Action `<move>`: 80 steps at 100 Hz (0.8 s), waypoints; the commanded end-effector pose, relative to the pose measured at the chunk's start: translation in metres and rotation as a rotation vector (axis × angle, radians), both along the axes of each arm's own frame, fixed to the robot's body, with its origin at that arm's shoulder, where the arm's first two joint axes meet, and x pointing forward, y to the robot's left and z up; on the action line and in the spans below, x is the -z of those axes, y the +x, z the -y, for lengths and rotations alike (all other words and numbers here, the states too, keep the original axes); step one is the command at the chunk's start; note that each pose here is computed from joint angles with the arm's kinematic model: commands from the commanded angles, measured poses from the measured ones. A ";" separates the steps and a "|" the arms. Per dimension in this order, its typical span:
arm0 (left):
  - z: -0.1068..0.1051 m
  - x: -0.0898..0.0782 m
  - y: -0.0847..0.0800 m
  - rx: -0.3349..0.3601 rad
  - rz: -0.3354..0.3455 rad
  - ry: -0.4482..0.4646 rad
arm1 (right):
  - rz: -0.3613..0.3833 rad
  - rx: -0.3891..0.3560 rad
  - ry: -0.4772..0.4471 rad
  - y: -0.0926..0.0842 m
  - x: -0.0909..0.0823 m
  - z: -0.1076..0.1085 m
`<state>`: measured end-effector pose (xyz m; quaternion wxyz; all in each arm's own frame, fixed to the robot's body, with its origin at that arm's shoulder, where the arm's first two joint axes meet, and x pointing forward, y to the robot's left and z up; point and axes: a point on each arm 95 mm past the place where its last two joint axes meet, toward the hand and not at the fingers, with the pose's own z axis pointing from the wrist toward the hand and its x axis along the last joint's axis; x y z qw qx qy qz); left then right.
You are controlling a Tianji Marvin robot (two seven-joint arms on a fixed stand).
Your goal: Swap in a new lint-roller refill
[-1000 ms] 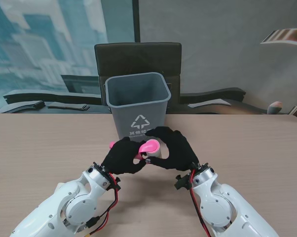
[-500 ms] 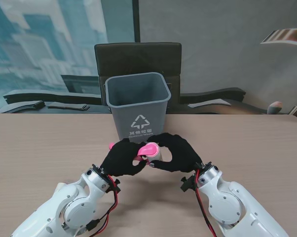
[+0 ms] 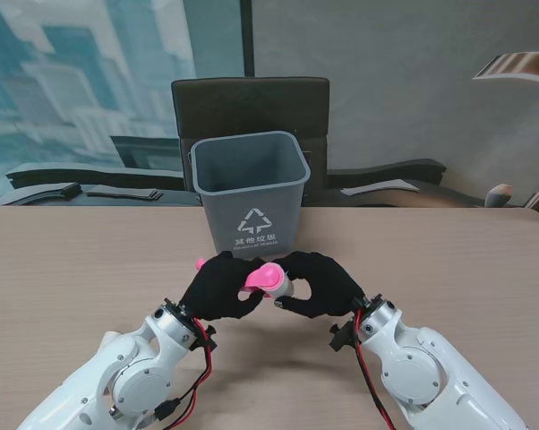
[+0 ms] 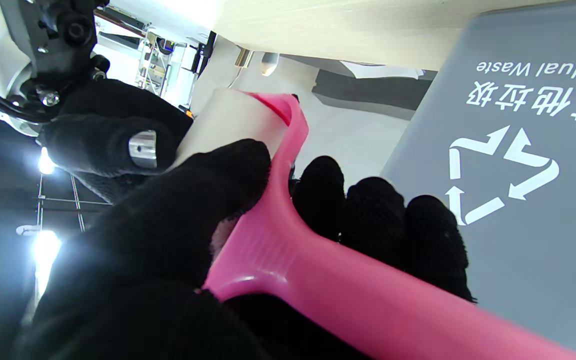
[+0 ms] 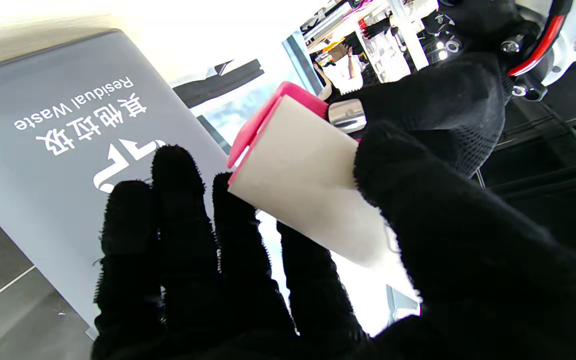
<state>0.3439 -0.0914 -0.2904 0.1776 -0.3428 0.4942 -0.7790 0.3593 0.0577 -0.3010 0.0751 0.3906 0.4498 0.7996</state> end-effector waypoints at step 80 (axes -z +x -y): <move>-0.004 0.002 -0.006 0.041 0.022 0.054 | -0.003 0.081 0.178 -0.001 -0.002 -0.025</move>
